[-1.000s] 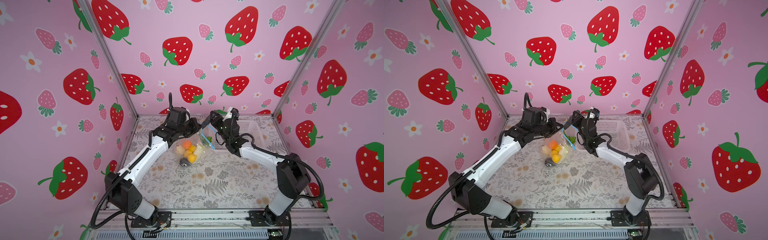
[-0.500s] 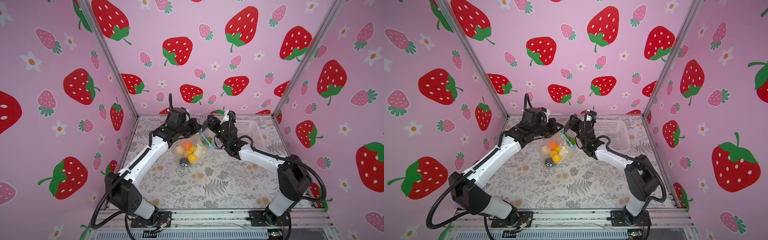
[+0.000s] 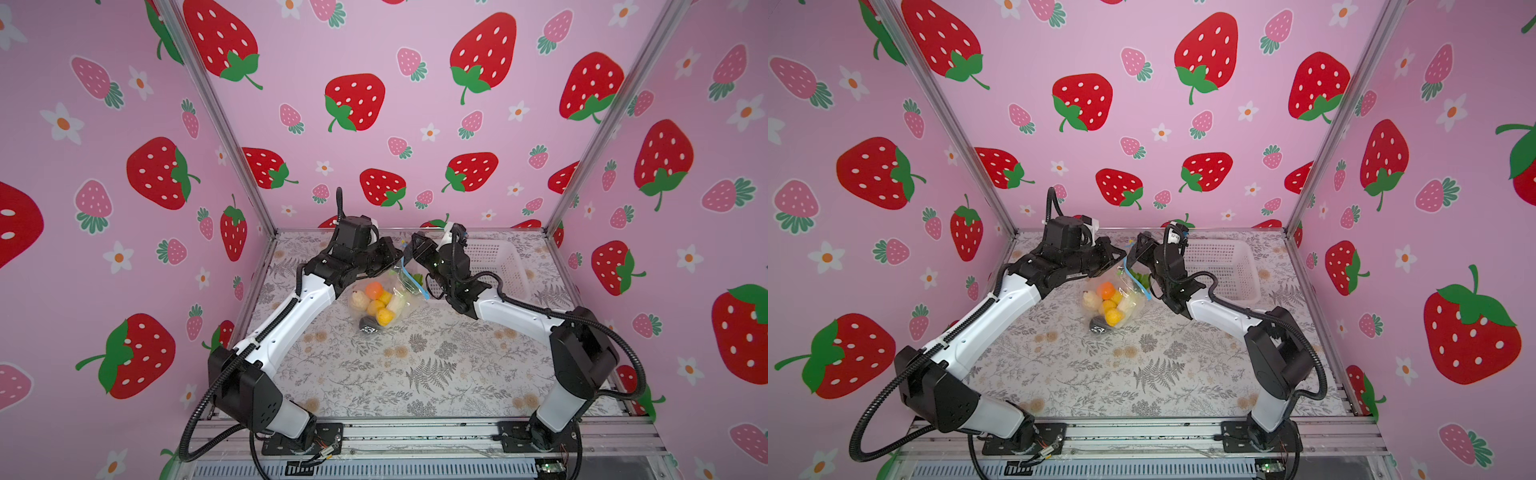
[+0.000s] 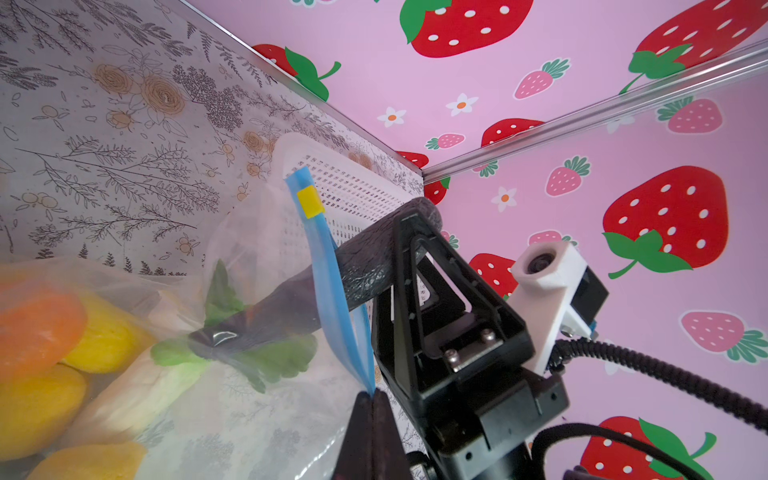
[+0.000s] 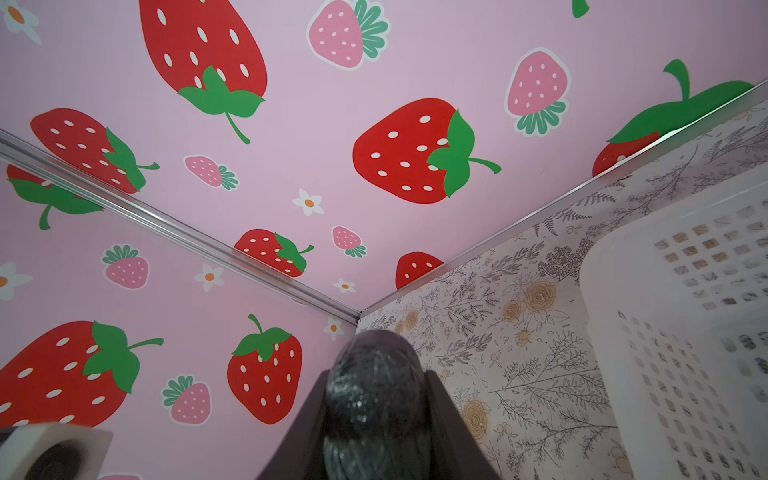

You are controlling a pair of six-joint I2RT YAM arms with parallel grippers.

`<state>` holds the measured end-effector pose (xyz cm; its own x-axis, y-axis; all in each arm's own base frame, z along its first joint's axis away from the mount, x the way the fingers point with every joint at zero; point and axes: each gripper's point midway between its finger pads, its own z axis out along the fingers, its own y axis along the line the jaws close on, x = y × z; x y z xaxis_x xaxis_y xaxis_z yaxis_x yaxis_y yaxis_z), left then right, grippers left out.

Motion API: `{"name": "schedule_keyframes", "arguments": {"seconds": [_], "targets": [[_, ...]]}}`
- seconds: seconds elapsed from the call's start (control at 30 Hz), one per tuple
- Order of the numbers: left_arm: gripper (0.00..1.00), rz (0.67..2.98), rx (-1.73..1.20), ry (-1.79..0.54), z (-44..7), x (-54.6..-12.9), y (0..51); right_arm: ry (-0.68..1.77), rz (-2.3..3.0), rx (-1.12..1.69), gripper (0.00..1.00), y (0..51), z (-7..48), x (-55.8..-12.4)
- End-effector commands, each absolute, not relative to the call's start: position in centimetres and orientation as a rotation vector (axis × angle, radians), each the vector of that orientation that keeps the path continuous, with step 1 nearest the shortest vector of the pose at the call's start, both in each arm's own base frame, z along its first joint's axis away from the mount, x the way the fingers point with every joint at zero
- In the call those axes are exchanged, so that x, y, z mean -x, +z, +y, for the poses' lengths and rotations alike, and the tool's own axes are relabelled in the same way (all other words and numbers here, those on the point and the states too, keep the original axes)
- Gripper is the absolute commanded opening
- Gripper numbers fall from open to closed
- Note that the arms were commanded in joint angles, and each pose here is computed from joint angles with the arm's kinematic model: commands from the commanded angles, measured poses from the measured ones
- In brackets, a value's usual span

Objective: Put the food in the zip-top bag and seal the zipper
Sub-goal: 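Lower the eggplant into the bag and open the right gripper, then withdraw the right gripper from the bag toward the robot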

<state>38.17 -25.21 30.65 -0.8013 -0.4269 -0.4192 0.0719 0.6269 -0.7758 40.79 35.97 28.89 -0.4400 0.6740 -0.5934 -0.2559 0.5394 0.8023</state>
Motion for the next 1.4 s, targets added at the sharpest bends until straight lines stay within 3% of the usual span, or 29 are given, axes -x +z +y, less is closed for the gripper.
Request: {"name": "schedule_keyframes", "arguments": {"seconds": [0.0,0.43,0.93,1.13,1.37], "targets": [[0.00,2.207,0.273,-1.142,-25.0,-38.1,32.5,1.127,1.720,-0.346,0.37,29.7,36.9,-40.8],[0.00,2.211,0.281,-1.136,-24.7,-38.2,32.1,1.143,1.745,-0.328,0.50,29.2,37.6,-40.8],[0.00,2.215,0.290,-1.131,-24.4,-38.2,31.8,1.105,1.719,-0.294,0.51,31.1,36.7,-40.7],[0.00,2.211,0.298,-1.126,-24.1,-38.3,31.8,1.051,1.734,-0.110,0.51,33.9,35.6,-40.9],[0.00,2.210,0.300,-1.127,-24.0,-38.4,31.8,1.093,1.844,0.060,0.51,32.4,33.9,-39.8]]}}
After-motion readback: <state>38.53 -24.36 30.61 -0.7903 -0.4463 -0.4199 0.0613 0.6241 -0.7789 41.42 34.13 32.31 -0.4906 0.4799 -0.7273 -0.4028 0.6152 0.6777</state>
